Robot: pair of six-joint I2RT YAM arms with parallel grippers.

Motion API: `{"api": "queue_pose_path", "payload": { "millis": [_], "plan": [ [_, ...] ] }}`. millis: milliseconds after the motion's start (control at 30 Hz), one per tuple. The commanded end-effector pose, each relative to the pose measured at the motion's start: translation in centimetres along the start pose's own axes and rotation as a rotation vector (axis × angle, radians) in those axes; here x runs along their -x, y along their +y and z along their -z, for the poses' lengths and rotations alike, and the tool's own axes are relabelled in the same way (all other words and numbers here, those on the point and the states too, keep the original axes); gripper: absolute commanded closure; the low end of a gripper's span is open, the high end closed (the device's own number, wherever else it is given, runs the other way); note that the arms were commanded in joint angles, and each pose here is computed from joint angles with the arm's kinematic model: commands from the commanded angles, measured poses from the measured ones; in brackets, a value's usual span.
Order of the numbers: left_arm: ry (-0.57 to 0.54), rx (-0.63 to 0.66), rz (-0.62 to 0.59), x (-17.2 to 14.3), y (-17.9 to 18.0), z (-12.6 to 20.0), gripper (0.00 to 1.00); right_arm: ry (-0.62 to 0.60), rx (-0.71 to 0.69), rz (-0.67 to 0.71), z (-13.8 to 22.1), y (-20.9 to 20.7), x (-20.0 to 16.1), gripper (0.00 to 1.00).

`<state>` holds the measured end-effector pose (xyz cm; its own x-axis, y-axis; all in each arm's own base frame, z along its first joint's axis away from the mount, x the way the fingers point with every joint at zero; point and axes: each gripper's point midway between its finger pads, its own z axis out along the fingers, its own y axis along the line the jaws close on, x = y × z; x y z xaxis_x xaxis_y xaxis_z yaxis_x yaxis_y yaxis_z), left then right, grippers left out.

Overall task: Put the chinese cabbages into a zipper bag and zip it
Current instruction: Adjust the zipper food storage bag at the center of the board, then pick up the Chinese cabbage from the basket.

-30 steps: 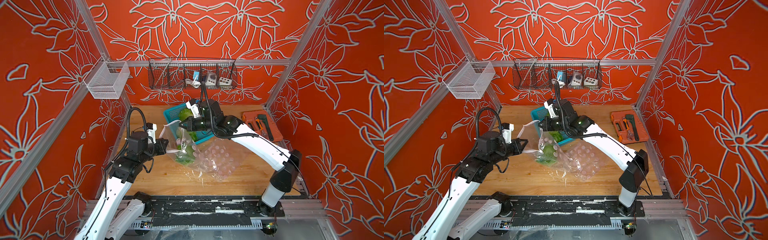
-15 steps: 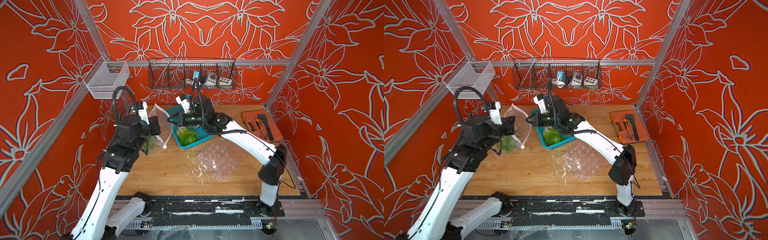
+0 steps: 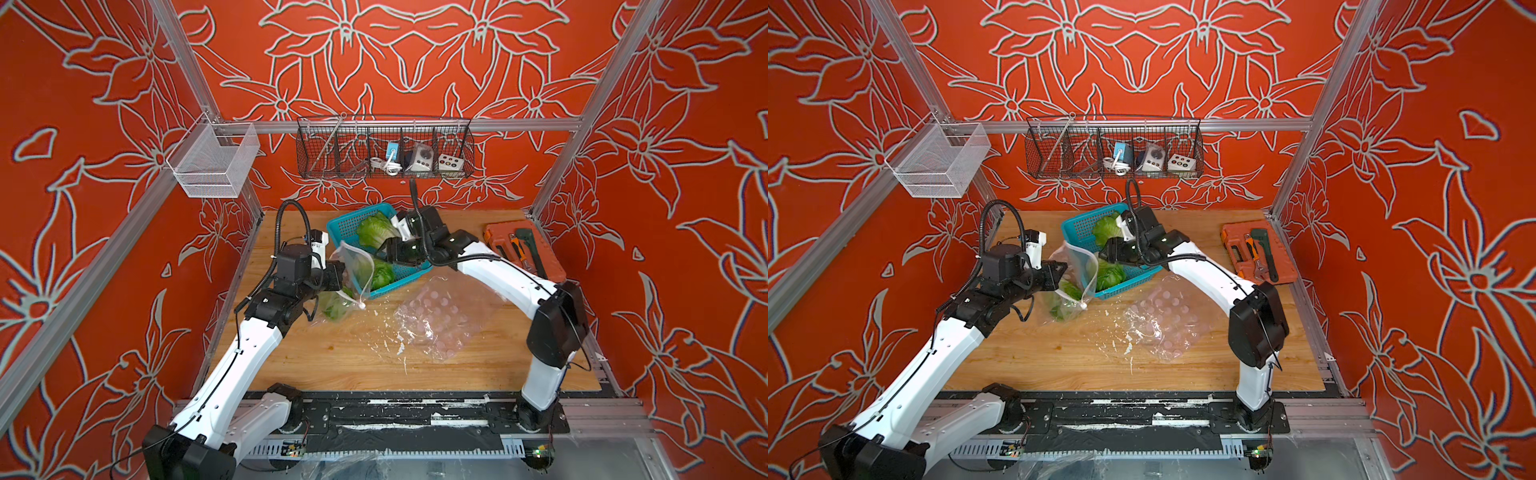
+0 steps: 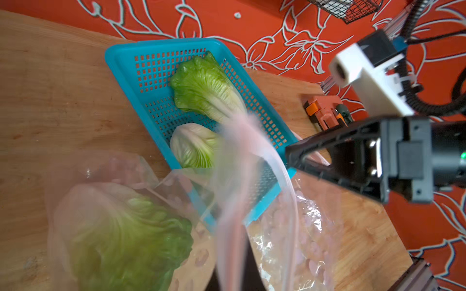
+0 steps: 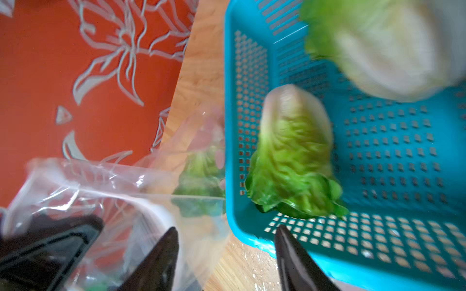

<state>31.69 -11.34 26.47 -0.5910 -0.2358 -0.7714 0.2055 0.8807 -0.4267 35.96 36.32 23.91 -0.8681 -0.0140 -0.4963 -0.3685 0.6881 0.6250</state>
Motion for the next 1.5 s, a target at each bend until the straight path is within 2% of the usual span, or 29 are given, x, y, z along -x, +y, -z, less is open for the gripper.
{"api": "queue_pose_path", "payload": {
  "millis": [0,167,267,400,567,633,700,767,833,1233,1467],
  "plan": [
    [-0.028,-0.037,-0.005,1.1,-0.8,-0.3,1.00,0.017,-0.223,-0.034,0.1,-4.9,-1.2,0.19],
    [-0.068,0.003,-0.017,2.3,-0.5,0.5,1.00,0.068,-0.279,-0.059,-2.8,-6.7,-1.3,0.17],
    [-0.124,0.054,-0.037,3.3,0.0,2.1,1.00,0.109,-0.264,-0.063,-5.0,-6.9,-1.7,0.17],
    [-0.127,0.058,-0.043,3.2,0.1,2.4,1.00,0.160,-0.263,-0.058,-7.5,-7.2,-2.6,0.19],
    [-0.143,-0.002,-0.048,3.5,-1.0,3.0,1.00,0.185,-0.258,-0.024,-9.2,-7.8,-2.7,0.31],
    [-0.155,-0.014,-0.054,3.8,-1.4,3.3,1.00,0.170,-0.211,-0.001,-9.1,-7.0,-2.1,0.43],
    [-0.160,-0.017,-0.066,3.9,-1.5,3.6,1.00,0.140,-0.156,0.024,-8.4,-5.7,-1.3,0.62],
    [-0.168,-0.017,-0.074,3.9,-1.6,4.0,1.00,0.110,-0.121,0.048,-7.2,-4.4,-0.4,0.77],
    [-0.172,-0.019,-0.080,3.9,-1.7,4.2,1.00,0.078,-0.104,0.066,-5.6,-3.3,0.3,0.86],
    [-0.174,-0.004,-0.089,4.2,-1.5,4.1,1.00,-0.030,-0.078,0.082,1.8,-1.9,1.3,0.98],
    [-0.164,-0.036,-0.064,3.5,-1.5,3.0,1.00,-0.065,-0.099,0.147,9.3,0.1,0.1,1.00]
  ]
}}
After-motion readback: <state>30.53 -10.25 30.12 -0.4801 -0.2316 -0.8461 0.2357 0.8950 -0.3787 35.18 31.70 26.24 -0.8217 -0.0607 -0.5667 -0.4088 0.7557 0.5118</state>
